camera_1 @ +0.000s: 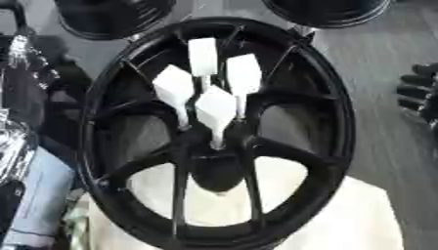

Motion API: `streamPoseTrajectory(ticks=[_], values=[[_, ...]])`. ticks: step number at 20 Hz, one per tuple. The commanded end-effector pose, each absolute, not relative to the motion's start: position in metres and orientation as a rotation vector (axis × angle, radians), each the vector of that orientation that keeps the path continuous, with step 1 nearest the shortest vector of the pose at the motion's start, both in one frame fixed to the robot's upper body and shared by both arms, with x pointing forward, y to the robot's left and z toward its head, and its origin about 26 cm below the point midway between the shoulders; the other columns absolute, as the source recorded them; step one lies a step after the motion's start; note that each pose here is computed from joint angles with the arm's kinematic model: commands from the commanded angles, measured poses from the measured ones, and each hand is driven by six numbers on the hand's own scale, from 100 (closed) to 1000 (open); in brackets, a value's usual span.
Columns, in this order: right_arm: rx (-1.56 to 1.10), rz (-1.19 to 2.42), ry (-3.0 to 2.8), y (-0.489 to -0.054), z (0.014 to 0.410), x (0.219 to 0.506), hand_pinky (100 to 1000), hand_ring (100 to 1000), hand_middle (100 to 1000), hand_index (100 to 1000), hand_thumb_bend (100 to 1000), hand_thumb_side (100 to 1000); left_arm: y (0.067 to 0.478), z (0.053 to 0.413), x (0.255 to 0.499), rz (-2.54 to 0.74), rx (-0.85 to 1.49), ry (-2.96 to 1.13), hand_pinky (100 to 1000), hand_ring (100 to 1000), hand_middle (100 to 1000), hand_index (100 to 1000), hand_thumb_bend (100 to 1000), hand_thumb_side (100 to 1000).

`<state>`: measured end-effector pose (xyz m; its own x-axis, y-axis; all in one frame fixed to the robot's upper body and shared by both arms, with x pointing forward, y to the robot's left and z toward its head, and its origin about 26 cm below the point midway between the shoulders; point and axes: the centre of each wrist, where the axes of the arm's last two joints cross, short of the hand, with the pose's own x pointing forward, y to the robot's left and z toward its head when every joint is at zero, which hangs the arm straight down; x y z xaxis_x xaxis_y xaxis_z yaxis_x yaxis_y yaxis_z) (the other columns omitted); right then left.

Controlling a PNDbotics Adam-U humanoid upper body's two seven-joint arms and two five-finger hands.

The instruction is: Pull the pin out of the wheel hub.

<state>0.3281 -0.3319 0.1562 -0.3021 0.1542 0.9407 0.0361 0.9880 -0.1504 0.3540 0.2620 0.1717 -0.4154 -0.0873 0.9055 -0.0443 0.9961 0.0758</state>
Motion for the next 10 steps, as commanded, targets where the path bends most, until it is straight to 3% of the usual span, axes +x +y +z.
streamPoseTrajectory(ticks=[1,10], values=[[-0.15,0.14,-1.909,-0.3321,0.1672,0.3265,823,790,749,832,100,809,0.2665,0.1823,0.3534,-0.073,0.115,-2.029,662,841,729,713,100,859],[-0.155,0.141,-1.902,-0.3334,0.1674,0.3275,824,794,753,834,100,814,0.2672,0.1824,0.353,-0.065,0.117,-2.032,662,843,732,717,100,857]])
